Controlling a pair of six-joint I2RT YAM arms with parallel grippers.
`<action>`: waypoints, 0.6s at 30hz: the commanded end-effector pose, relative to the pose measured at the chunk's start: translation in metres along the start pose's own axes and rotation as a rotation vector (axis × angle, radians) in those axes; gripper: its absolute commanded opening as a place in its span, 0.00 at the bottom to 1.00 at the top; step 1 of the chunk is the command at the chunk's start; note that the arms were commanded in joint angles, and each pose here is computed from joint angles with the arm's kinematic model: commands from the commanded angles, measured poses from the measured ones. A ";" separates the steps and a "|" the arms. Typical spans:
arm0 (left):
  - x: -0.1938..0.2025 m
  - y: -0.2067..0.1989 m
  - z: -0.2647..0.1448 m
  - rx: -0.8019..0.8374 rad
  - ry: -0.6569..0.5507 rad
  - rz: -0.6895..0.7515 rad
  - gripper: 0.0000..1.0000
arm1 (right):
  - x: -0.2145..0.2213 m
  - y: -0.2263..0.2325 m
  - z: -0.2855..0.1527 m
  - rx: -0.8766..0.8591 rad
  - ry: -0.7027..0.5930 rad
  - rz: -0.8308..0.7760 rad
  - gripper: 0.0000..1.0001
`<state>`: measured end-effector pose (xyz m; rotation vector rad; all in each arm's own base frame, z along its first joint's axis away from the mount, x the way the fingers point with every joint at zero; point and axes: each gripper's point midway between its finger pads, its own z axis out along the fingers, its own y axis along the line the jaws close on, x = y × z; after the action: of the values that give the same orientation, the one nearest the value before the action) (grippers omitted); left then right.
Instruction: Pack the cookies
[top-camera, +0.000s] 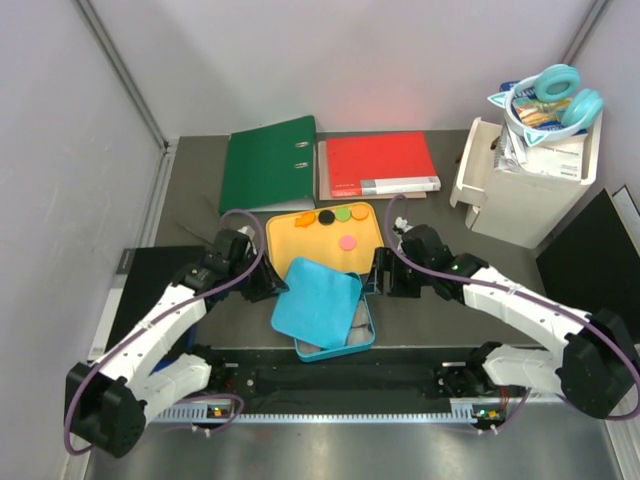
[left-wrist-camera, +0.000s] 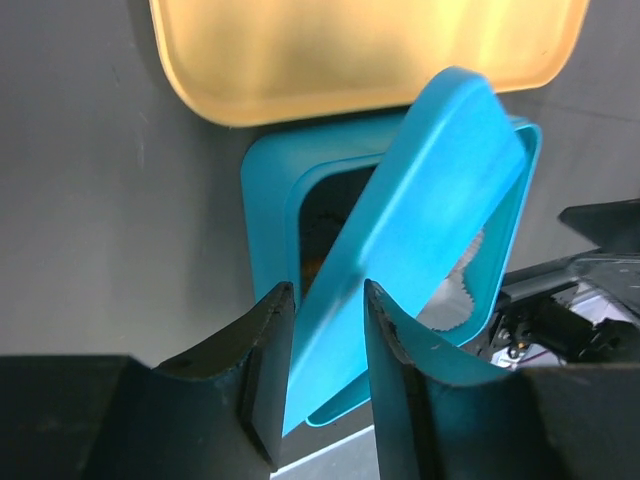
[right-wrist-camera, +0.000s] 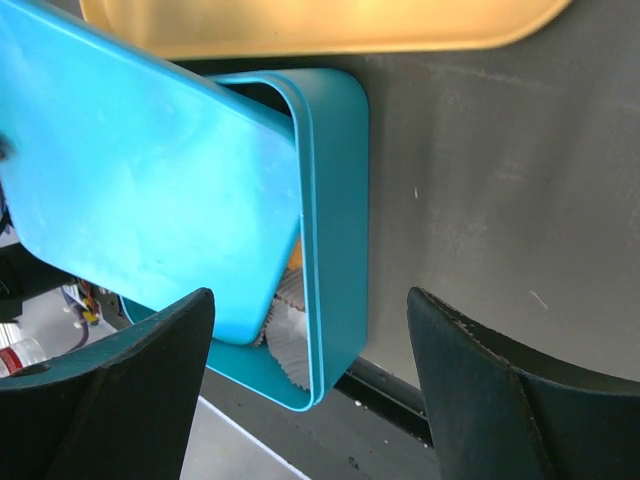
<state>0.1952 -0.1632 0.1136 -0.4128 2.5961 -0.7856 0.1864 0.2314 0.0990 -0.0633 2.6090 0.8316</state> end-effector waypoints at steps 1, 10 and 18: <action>0.001 0.005 0.011 -0.018 -0.008 0.012 0.37 | -0.018 0.020 -0.005 -0.043 -0.045 -0.041 0.78; 0.000 0.024 0.018 -0.108 -0.015 0.005 0.27 | -0.019 0.018 -0.004 -0.032 -0.045 -0.043 0.78; 0.002 0.029 0.021 -0.127 -0.006 0.008 0.25 | -0.019 0.017 -0.004 -0.025 -0.043 -0.044 0.78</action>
<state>0.1955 -0.1538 0.0829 -0.4476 2.6622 -0.6470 0.1908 0.2338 0.1020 -0.0719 2.6035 0.8268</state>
